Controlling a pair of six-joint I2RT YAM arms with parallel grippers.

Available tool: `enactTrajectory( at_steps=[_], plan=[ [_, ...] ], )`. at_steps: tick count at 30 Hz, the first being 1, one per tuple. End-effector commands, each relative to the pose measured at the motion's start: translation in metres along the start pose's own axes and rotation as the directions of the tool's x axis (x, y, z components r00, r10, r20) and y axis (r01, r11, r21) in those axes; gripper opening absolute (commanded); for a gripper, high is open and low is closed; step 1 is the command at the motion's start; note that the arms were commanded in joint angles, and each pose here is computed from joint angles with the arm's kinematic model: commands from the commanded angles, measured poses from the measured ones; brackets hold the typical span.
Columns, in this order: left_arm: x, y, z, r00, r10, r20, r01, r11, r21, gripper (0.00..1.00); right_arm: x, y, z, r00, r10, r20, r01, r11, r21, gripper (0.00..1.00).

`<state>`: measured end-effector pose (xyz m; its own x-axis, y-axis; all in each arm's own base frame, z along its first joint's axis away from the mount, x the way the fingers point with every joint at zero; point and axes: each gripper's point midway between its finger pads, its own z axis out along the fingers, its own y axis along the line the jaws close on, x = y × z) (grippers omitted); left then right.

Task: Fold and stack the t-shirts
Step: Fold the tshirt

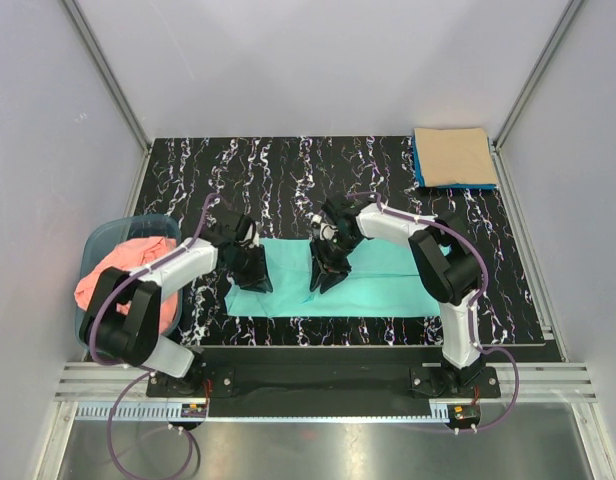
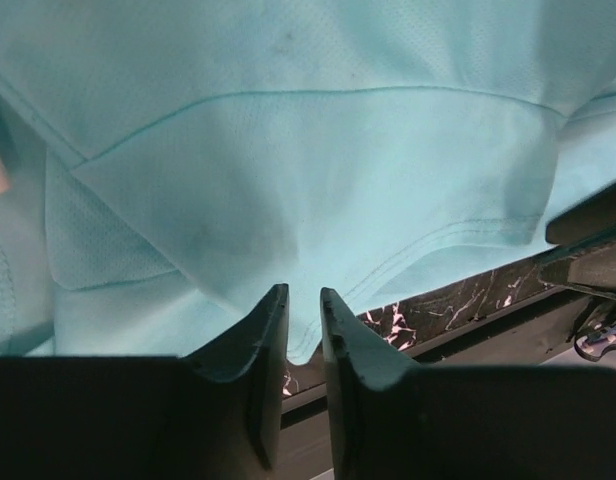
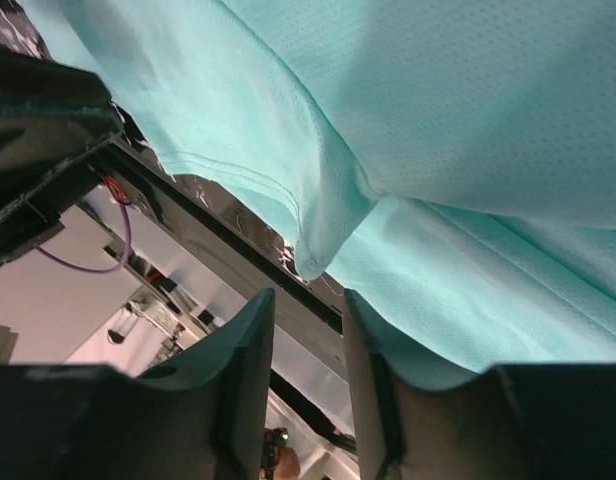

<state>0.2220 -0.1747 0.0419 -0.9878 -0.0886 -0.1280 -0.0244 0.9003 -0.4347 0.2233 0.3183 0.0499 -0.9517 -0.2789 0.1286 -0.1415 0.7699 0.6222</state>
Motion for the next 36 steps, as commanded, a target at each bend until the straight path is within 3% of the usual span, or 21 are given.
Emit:
enactTrajectory(
  at_steps=[1, 4, 10, 18, 23, 31, 36],
  plan=[
    [-0.007, -0.009, -0.017, 0.997, 0.005, 0.079, -0.007, 1.000, 0.020, 0.29, -0.004, 0.012, -0.016, 0.997, -0.042, 0.067, 0.043, 0.999, -0.018, 0.43],
    [-0.007, 0.002, -0.020, 0.996, 0.001, 0.092, 0.002, 0.999, -0.034, 0.38, -0.004, 0.009, -0.014, 0.997, -0.036, 0.066, 0.037, 0.999, -0.015, 0.44],
    [-0.024, 0.016, -0.024, 0.991, -0.001, 0.137, 0.013, 0.996, -0.090, 0.43, -0.010, 0.011, -0.011, 0.997, -0.034, 0.074, 0.035, 0.999, -0.017, 0.44],
    [-0.094, 0.038, -0.052, 0.964, -0.032, 0.263, 0.059, 0.994, -0.097, 0.45, -0.005, 0.001, -0.003, 0.999, -0.004, 0.044, 0.005, 1.000, -0.009, 0.45],
    [-0.124, 0.043, -0.048, 0.961, -0.063, 0.269, 0.083, 0.994, -0.064, 0.48, -0.004, 0.002, -0.002, 0.999, -0.002, 0.035, 0.002, 1.000, -0.015, 0.44],
    [-0.154, 0.054, -0.031, 0.964, -0.078, 0.255, 0.103, 0.991, -0.088, 0.46, -0.002, 0.002, -0.002, 1.000, -0.002, 0.025, 0.002, 1.000, -0.016, 0.43],
    [-0.166, 0.049, -0.023, 0.964, -0.077, 0.256, 0.092, 0.995, -0.047, 0.39, -0.002, 0.001, 0.001, 1.000, 0.005, 0.014, -0.005, 1.000, -0.020, 0.42]
  ],
)
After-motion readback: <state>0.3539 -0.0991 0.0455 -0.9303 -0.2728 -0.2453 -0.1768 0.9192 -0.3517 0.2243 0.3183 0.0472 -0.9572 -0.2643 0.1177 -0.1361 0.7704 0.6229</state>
